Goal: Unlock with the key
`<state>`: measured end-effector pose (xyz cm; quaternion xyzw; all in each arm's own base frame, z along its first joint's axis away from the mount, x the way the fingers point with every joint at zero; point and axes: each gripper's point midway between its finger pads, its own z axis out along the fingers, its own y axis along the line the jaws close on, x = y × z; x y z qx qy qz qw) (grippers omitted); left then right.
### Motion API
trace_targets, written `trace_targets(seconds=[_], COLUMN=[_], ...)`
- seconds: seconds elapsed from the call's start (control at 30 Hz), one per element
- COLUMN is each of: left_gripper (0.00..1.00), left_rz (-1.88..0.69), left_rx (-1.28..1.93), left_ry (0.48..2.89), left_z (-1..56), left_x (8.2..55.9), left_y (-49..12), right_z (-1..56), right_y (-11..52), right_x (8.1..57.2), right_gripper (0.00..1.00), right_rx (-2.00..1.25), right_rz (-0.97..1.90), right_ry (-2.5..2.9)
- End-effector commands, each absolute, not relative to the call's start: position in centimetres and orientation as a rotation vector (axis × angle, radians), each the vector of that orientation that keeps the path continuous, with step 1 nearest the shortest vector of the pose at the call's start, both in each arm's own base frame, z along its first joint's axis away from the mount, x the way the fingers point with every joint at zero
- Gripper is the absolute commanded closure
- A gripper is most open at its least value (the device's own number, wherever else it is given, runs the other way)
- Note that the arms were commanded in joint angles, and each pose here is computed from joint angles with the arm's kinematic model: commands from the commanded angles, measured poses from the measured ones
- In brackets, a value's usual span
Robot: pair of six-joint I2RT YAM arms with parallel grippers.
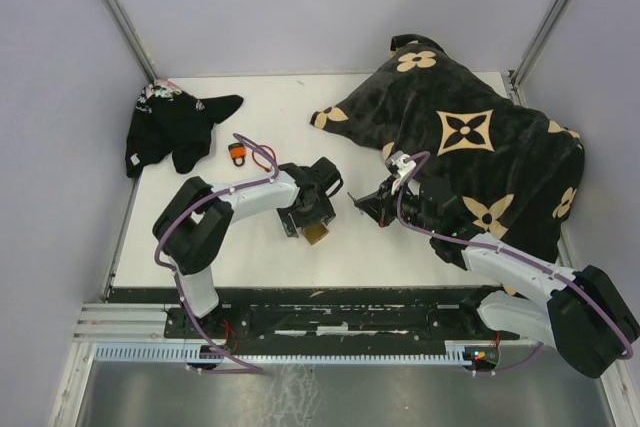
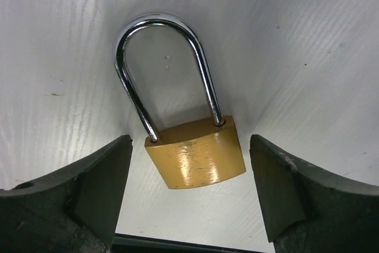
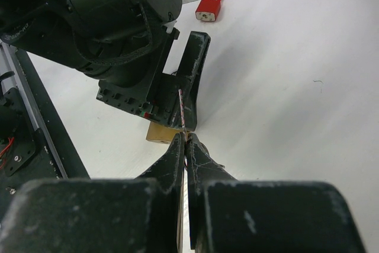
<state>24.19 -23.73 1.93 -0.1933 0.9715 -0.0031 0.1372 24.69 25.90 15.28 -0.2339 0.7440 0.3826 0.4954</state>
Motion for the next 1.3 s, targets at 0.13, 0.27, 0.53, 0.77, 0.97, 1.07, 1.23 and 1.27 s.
trace_targets(seconds=[0.13,0.27,0.53,0.77,0.97,1.07,1.23,1.27], left_gripper=[0.23,0.31,0.37,0.53,0.68,0.76,0.92,0.93], left_rz=[-0.079,-0.036,0.069,0.084,0.008,-0.064,-0.19,-0.214], left_rx=[-0.704,-0.709,-0.683,-0.639,-0.645,-0.655,-0.689,-0.695], left_ry=[2.809,2.828,2.838,2.838,2.775,2.728,2.657,2.641], left_z=[0.7,-0.2,-1.4,-1.2,1.3,3.0,5.2,5.7], left_x=[24.0,23.4,23.0,23.2,24.8,25.9,27.5,27.8], left_y=[-25.0,-24.3,-23.0,-23.0,-23.0,-23.1,-22.9,-22.9], right_z=[17.2,17.1,17.1,17.1,17.2,17.0,17.1,16.9], right_y=[26.1,26.1,26.3,26.5,27.0,27.4,28.4,28.6], right_x=[25.1,25.1,24.8,24.7,24.4,24.3,23.8,23.8], right_gripper=[0.98,0.98,0.98,0.98,0.98,0.98,0.98,0.98], right_rx=[-0.576,-0.581,-0.598,-0.606,-0.624,-0.627,-0.63,-0.631], right_rz=[0.908,0.901,0.899,0.899,0.916,0.934,1.002,1.012], right_ry=[1.731,1.734,1.733,1.736,1.74,1.747,1.75,1.757])
